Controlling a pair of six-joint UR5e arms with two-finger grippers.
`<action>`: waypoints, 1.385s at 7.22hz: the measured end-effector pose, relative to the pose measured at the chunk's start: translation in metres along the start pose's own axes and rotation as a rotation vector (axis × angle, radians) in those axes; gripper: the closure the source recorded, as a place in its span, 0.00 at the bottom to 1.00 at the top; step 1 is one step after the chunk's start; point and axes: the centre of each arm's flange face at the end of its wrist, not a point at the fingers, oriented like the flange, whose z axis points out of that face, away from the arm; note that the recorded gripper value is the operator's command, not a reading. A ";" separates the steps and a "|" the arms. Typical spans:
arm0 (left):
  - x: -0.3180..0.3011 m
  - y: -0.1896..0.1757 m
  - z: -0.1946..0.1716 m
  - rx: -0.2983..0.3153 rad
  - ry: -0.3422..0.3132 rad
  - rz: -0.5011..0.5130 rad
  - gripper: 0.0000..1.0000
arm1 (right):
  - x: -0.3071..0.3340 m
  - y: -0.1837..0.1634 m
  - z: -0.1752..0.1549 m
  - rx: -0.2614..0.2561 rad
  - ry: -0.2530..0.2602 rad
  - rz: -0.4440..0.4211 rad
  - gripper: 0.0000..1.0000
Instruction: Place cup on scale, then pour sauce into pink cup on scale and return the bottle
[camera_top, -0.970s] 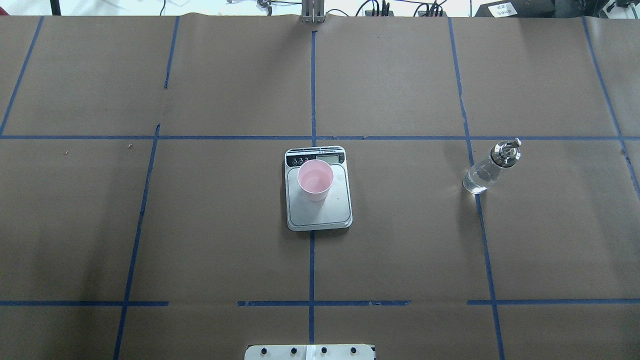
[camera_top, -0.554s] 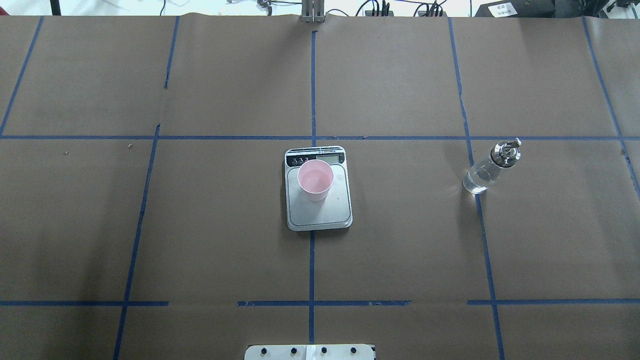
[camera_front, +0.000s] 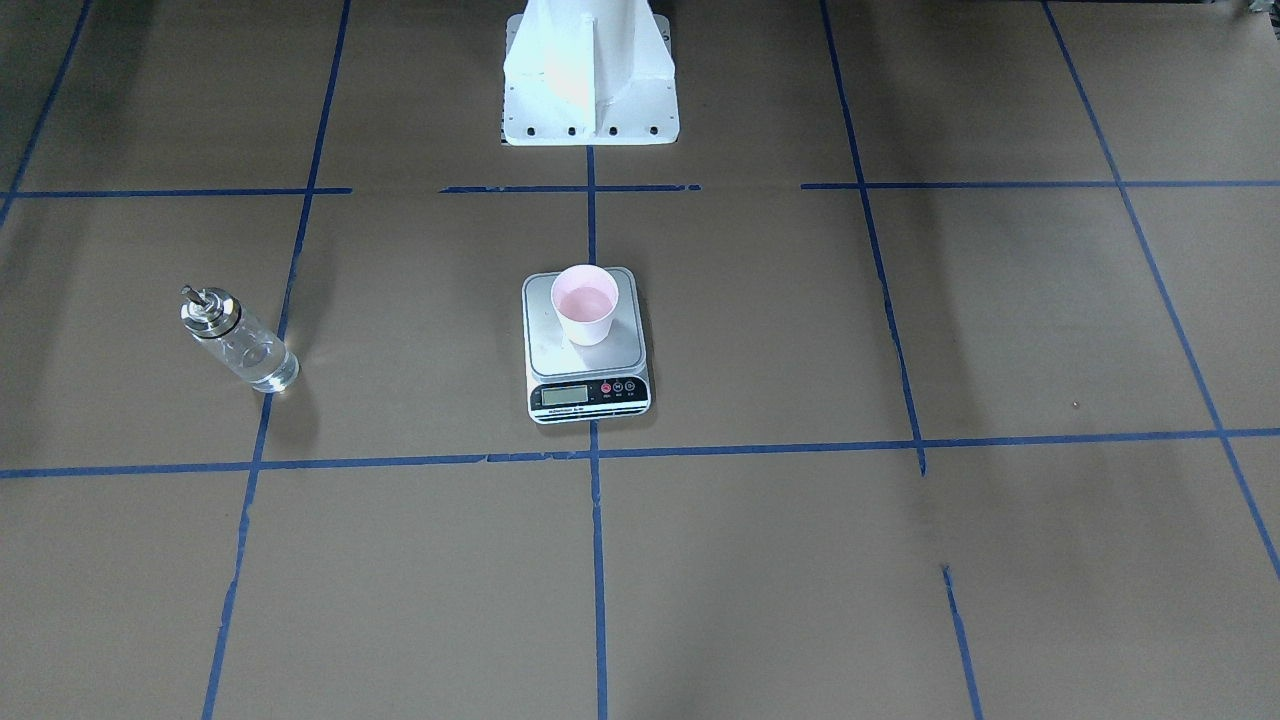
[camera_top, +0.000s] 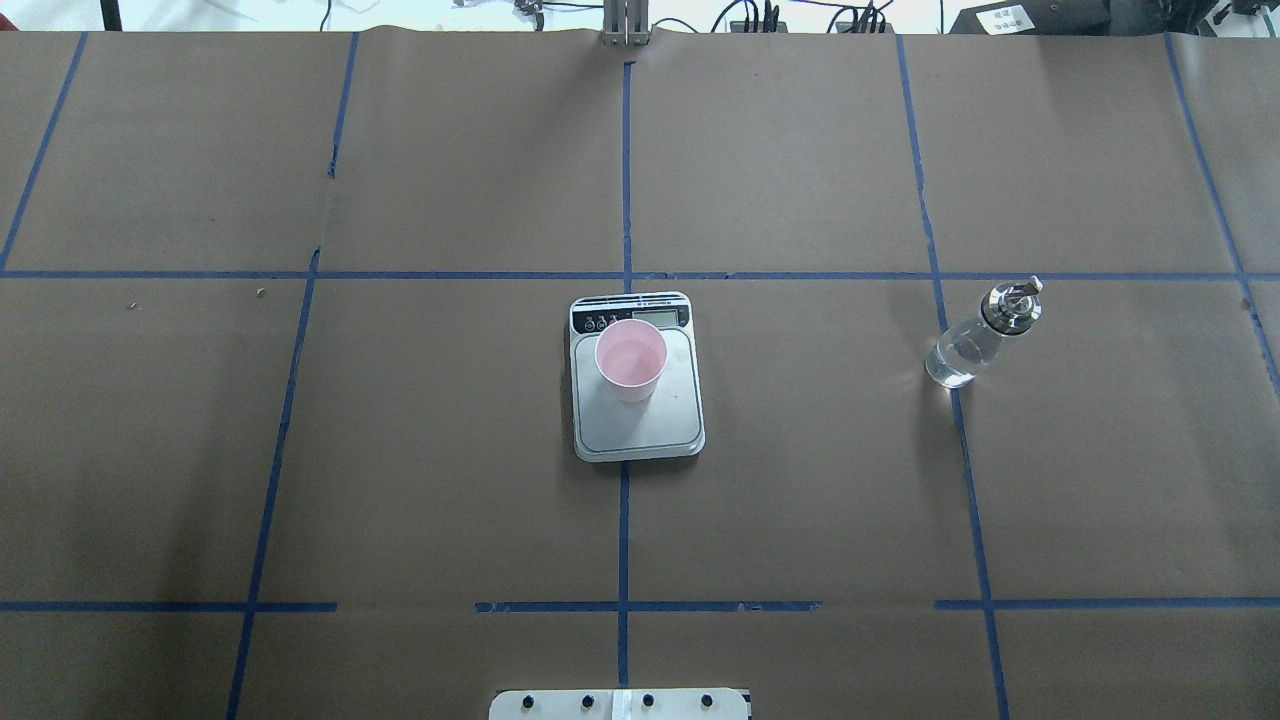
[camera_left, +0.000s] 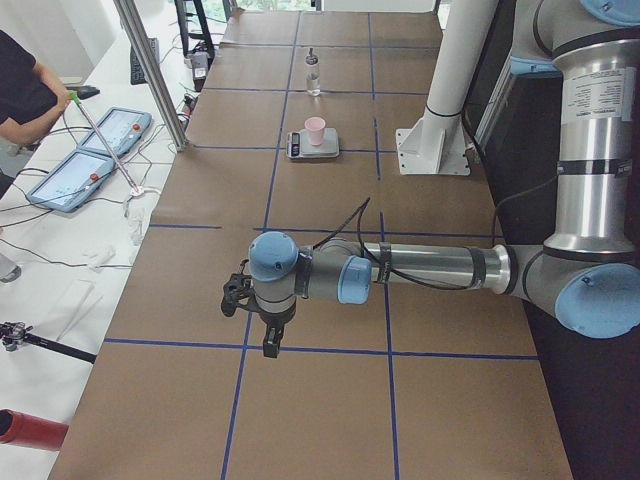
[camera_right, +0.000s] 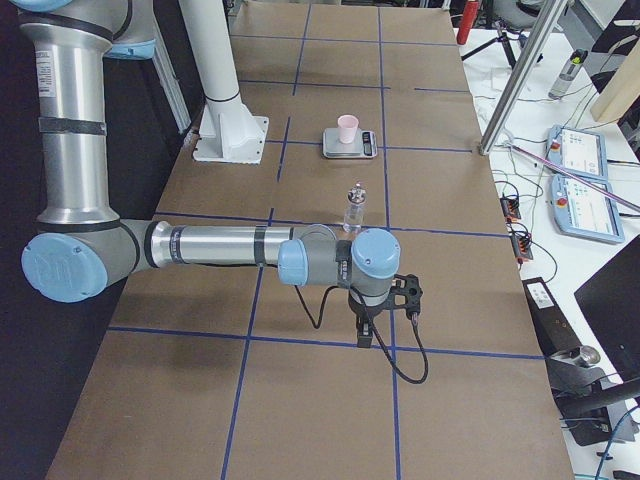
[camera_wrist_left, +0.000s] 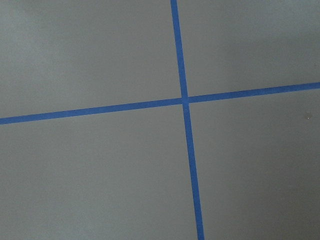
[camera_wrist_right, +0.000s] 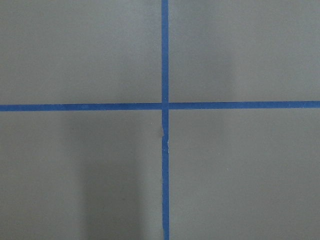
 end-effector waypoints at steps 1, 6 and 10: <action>0.000 0.000 0.000 0.000 0.000 0.000 0.00 | 0.000 0.000 0.000 0.000 0.000 0.000 0.00; -0.001 0.001 0.001 0.015 0.000 0.016 0.00 | 0.000 0.000 0.000 0.000 0.000 -0.002 0.00; -0.004 0.004 0.004 0.025 0.000 0.024 0.00 | 0.000 0.000 0.000 0.000 0.000 -0.004 0.00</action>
